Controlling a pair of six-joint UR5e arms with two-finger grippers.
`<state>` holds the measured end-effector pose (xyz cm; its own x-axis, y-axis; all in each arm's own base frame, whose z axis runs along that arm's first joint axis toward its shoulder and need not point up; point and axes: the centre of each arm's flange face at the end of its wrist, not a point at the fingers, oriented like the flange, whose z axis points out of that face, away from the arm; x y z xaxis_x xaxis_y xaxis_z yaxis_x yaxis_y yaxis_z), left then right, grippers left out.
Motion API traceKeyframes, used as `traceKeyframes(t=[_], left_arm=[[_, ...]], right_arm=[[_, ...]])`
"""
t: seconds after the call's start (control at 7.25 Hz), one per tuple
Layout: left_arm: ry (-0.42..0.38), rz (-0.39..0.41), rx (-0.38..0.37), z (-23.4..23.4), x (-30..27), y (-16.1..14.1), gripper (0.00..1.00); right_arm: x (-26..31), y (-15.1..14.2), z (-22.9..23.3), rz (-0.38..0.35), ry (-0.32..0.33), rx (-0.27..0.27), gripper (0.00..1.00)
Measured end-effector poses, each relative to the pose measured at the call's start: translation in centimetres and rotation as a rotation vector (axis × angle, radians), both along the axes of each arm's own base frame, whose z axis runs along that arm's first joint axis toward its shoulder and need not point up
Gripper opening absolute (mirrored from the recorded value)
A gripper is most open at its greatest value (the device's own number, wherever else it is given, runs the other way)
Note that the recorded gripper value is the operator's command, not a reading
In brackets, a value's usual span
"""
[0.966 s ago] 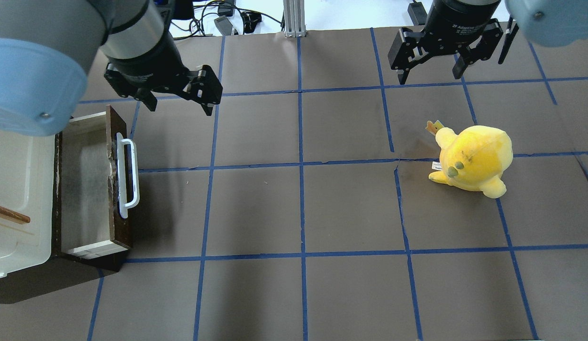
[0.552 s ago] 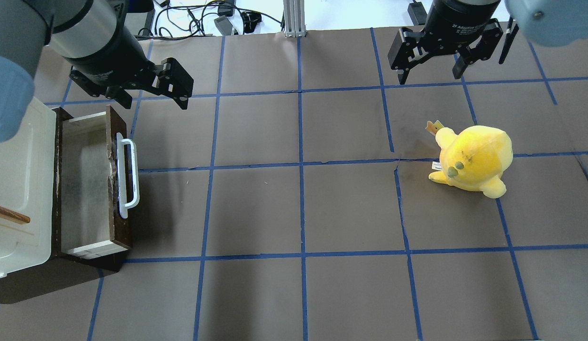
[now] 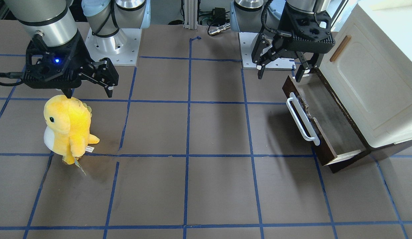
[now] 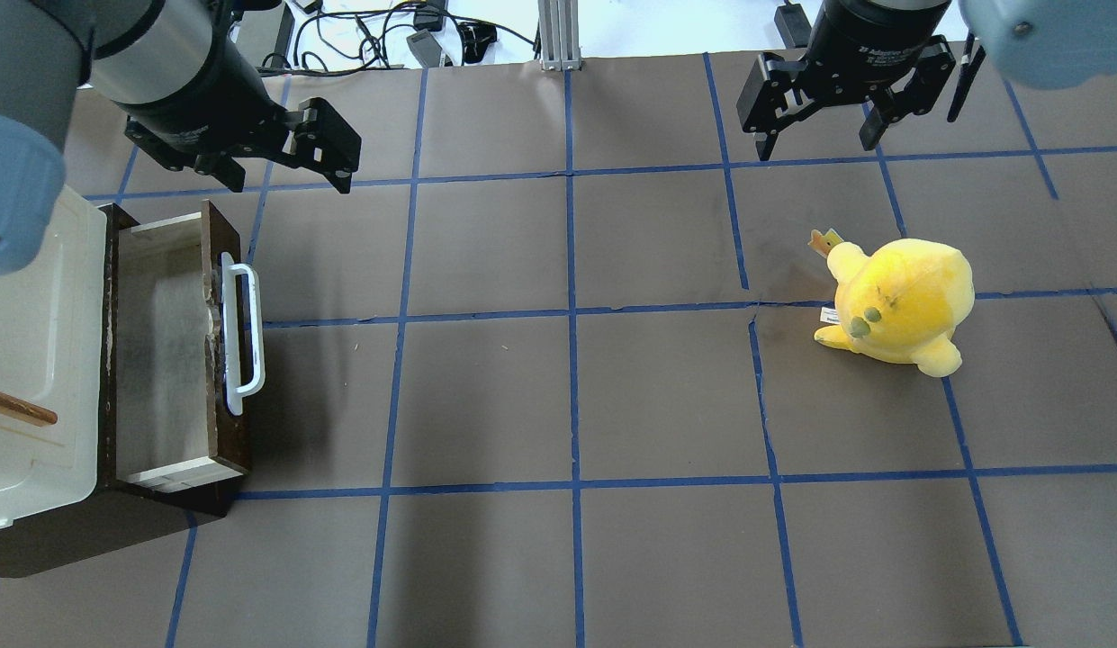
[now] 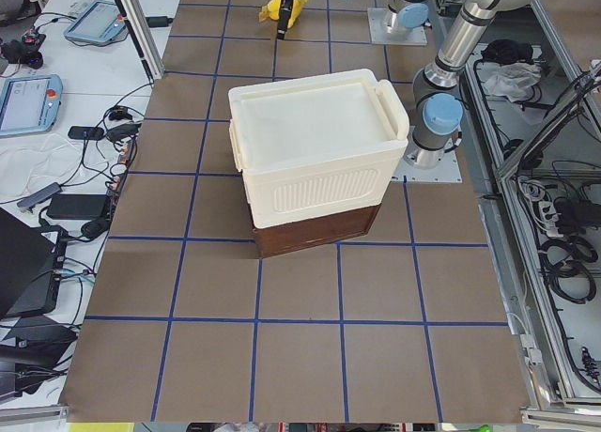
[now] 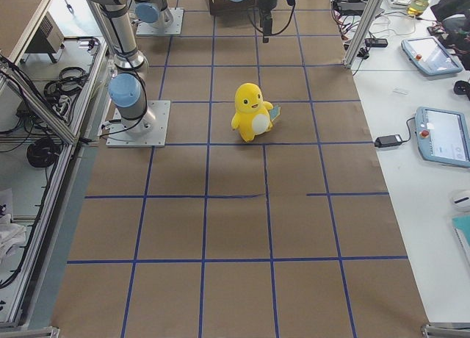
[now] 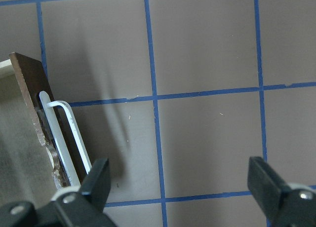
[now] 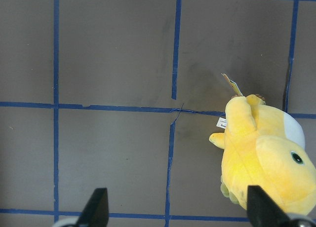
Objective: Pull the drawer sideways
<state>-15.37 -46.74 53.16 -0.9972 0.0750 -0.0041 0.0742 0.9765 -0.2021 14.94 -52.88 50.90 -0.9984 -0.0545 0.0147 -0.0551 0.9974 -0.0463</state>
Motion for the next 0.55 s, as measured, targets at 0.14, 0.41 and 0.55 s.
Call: traceKeyframes(t=[0.14, 0.41, 0.55], left_arm=[[-0.002, -0.006, 0.004, -0.19, -0.03, -0.1, 1.0], [-0.005, -0.012, 0.01, -0.52, -0.06, -0.35, 1.0], [-0.004, -0.012, 0.013, -0.8, -0.07, -0.67, 1.0]], right_arm=[[0.0, 0.0, 0.0, 0.0, 0.0, 0.0, 1.0], [0.0, 0.0, 0.0, 0.001, 0.0, 0.0, 1.0], [0.0, 0.0, 0.0, 0.001, 0.0, 0.0, 1.0]])
